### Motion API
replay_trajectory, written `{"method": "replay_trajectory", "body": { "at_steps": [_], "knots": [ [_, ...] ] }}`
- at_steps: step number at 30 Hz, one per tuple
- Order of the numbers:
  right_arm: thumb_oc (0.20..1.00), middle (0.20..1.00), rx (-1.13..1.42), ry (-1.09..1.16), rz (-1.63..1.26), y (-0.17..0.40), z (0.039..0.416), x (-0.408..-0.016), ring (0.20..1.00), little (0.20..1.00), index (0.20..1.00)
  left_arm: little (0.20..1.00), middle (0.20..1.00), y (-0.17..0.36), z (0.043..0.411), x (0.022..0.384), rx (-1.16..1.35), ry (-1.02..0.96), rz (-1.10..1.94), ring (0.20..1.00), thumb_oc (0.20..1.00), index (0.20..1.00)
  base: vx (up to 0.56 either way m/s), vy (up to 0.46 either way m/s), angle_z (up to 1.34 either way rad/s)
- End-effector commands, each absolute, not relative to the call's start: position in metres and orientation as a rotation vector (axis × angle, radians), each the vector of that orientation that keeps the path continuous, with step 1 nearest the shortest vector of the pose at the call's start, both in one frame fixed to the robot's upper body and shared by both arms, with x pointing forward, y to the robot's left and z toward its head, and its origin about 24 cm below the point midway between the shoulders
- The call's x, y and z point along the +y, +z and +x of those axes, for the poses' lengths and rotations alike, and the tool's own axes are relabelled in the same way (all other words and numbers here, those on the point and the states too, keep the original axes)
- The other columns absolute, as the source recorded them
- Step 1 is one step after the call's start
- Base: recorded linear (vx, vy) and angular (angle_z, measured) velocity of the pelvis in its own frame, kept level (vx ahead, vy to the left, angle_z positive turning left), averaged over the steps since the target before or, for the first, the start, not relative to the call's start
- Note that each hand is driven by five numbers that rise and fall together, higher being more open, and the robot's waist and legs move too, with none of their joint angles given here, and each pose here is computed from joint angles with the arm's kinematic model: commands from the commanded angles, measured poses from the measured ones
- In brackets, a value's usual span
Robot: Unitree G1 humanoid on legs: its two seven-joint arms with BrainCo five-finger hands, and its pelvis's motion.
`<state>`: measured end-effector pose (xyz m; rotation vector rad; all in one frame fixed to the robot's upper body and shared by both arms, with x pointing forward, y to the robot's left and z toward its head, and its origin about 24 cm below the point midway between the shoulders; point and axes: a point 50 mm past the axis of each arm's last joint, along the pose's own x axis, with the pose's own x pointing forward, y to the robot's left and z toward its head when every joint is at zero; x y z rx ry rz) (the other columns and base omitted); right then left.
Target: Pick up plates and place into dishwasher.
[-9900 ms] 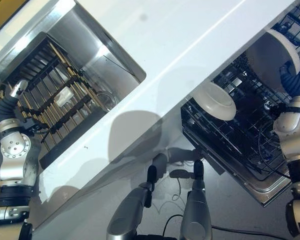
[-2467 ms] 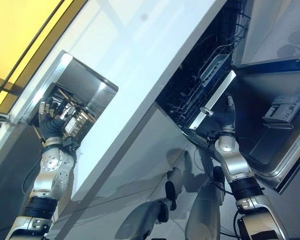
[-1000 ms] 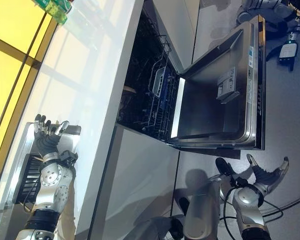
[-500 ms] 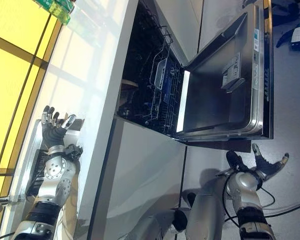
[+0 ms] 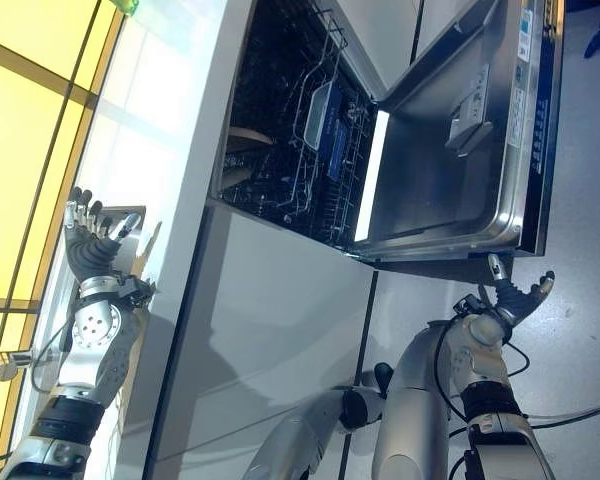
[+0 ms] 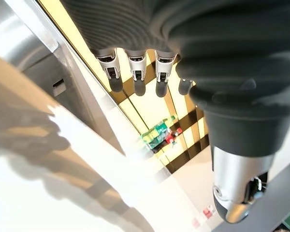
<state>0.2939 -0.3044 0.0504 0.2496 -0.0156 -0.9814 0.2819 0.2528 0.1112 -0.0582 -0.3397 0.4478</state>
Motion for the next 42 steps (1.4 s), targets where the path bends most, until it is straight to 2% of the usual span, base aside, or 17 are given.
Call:
{"method": "replay_trajectory", "body": {
  "at_steps": [1,12,20,31,42],
  "knots": [
    [1.000,1.000,-0.543,-0.712,0.358,0.219,0.350,-0.302,1.000,1.000,1.000,1.000,1.000,0.114,0.281,0.235,-0.365,0.393,-0.091,1.000,1.000,1.000,-0.05,-0.083,-0.03],
    [1.000,1.000,-0.708,-0.275,0.162,0.235,0.336,-0.252,1.000,1.000,1.000,1.000,1.000,0.111,0.278,0.245,-0.352,0.396,-0.066,1.000,1.000,1.000,-0.02,-0.092,0.19],
    [1.000,1.000,-0.799,-0.066,-0.005,0.256,0.322,-0.222,1.000,1.000,1.000,1.000,1.000,0.108,0.273,0.254,-0.356,0.418,-0.079,1.000,1.000,1.000,0.00,-0.004,0.00],
    [1.000,1.000,-0.873,0.099,-0.105,0.273,0.307,-0.200,1.000,1.000,1.000,1.000,1.000,0.111,0.271,0.264,-0.362,0.452,-0.096,1.000,1.000,1.000,0.04,0.003,0.04],
    [1.000,1.000,-0.803,0.132,-0.067,0.244,0.304,-0.198,1.000,1.000,1.000,1.000,1.000,0.103,0.264,0.272,-0.319,0.464,-0.037,1.000,1.000,1.000,0.13,-0.059,0.34]
  ]
}}
